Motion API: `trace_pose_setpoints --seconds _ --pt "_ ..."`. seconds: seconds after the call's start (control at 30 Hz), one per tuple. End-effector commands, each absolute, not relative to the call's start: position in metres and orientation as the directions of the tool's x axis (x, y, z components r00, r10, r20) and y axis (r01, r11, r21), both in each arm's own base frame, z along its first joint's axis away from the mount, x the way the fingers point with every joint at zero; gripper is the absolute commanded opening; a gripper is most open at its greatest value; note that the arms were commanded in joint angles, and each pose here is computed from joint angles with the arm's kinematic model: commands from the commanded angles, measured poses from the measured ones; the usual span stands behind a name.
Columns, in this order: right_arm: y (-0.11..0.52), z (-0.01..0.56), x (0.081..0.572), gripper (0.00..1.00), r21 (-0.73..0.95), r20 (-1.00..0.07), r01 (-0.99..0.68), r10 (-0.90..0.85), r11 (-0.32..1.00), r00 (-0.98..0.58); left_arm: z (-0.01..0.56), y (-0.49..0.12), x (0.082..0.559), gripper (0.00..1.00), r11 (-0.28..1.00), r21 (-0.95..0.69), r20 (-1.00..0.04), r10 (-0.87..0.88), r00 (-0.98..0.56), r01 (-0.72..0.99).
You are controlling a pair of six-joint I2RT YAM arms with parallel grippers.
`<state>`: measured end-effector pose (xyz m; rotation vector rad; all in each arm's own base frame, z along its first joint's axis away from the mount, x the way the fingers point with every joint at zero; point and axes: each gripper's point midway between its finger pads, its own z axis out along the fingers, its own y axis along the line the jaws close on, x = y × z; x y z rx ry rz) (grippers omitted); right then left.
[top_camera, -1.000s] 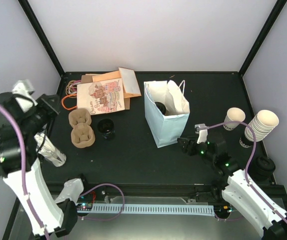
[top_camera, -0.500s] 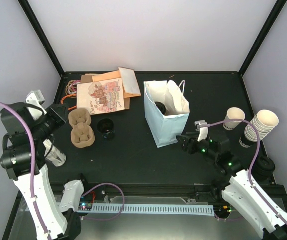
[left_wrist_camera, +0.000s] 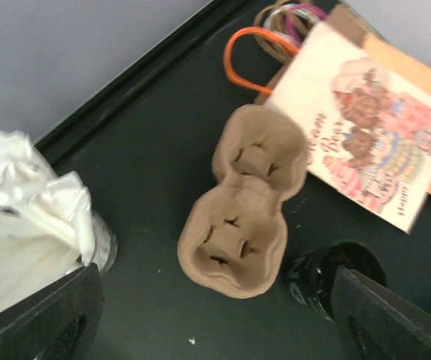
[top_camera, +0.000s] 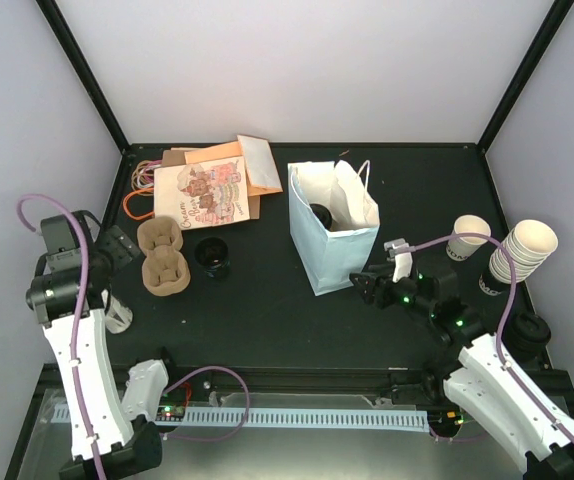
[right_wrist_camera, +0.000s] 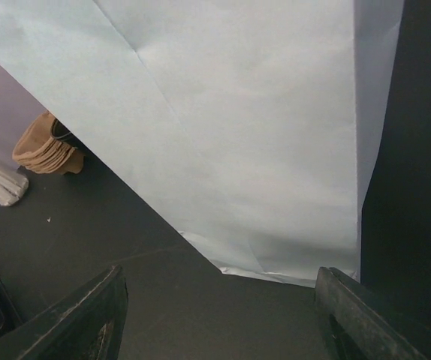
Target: Pack the takeout coffee
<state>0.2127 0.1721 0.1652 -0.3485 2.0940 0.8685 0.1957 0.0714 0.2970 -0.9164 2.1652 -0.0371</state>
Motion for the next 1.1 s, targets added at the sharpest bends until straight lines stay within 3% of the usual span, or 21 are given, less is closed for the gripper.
trace_pose_setpoints --seconds 0.0,0.17,0.3,0.43,0.63,0.83,1.07 --pt "0.175 0.181 0.212 0.71 0.446 -0.801 -0.542 0.048 0.712 -0.597 0.279 0.098 0.189 0.88 0.690 -0.183 -0.668 -0.610 -0.426 -0.701" --pt "0.175 0.178 0.214 0.71 0.449 -0.792 -0.535 0.042 0.716 -0.608 0.260 0.118 0.177 0.85 0.595 -0.022 -0.600 -0.651 -0.465 -0.804" --pt "0.178 0.175 0.217 0.71 0.449 -0.781 -0.533 0.025 0.717 -0.624 0.251 0.122 0.174 0.84 0.549 0.088 -0.603 -0.635 -0.483 -0.831" --pt "0.181 0.178 0.217 0.70 0.456 -0.768 -0.537 0.009 0.710 -0.641 0.240 0.121 0.177 0.82 0.541 0.097 -0.607 -0.632 -0.481 -0.835" --pt "0.183 0.179 0.219 0.70 0.456 -0.765 -0.538 0.003 0.709 -0.644 0.236 0.127 0.173 0.71 0.519 0.153 -0.605 -0.624 -0.495 -0.841" --pt "0.186 0.179 0.219 0.70 0.464 -0.754 -0.540 -0.007 0.702 -0.657 0.238 0.131 0.179 0.71 0.538 0.156 -0.638 -0.585 -0.500 -0.828" --pt "0.186 0.179 0.218 0.70 0.465 -0.751 -0.542 -0.012 0.700 -0.660 0.241 0.134 0.187 0.59 0.527 0.142 -0.656 -0.583 -0.479 -0.838"
